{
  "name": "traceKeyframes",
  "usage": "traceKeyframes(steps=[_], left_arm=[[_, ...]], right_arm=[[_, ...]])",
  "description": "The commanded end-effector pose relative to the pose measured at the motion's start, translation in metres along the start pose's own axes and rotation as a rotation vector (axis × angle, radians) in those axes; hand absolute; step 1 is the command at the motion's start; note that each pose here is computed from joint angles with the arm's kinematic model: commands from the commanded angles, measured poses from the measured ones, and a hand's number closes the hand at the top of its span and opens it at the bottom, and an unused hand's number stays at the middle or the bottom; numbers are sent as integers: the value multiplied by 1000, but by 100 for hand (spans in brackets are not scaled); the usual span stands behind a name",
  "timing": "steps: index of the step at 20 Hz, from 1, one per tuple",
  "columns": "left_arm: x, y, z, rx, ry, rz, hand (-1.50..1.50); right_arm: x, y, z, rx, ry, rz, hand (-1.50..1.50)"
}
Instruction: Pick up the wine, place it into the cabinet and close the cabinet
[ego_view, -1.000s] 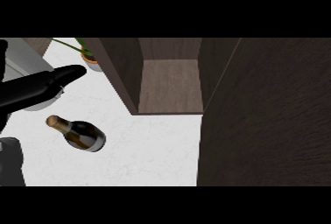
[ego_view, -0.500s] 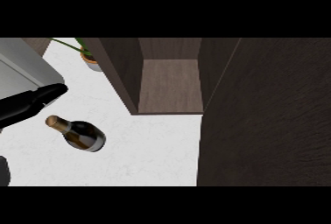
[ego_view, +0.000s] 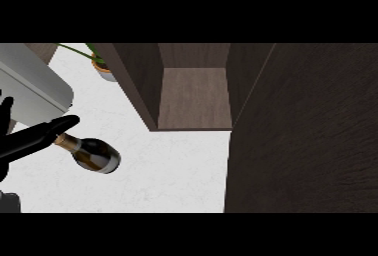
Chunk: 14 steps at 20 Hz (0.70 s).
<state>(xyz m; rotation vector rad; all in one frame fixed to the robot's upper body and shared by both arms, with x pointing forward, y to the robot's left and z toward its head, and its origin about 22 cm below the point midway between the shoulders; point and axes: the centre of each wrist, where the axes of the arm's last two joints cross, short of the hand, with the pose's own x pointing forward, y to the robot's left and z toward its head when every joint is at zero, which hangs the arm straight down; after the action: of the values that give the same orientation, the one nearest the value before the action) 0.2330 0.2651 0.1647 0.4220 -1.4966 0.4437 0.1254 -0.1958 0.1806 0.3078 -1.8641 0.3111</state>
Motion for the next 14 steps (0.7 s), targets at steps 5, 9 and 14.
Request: traceKeyframes(steps=[5, 9, 14], left_arm=[[-50, 7, -2, -28, 52, -18, -150], [-59, 22, -16, -22, 67, -19, -150], [-85, 13, -11, -16, 82, -34, -150]], right_arm=[[54, 6, 42, 35, -74, -40, -150], [47, 5, 33, 13, -87, -27, -150], [46, 6, 32, 9, -96, -39, -150]])
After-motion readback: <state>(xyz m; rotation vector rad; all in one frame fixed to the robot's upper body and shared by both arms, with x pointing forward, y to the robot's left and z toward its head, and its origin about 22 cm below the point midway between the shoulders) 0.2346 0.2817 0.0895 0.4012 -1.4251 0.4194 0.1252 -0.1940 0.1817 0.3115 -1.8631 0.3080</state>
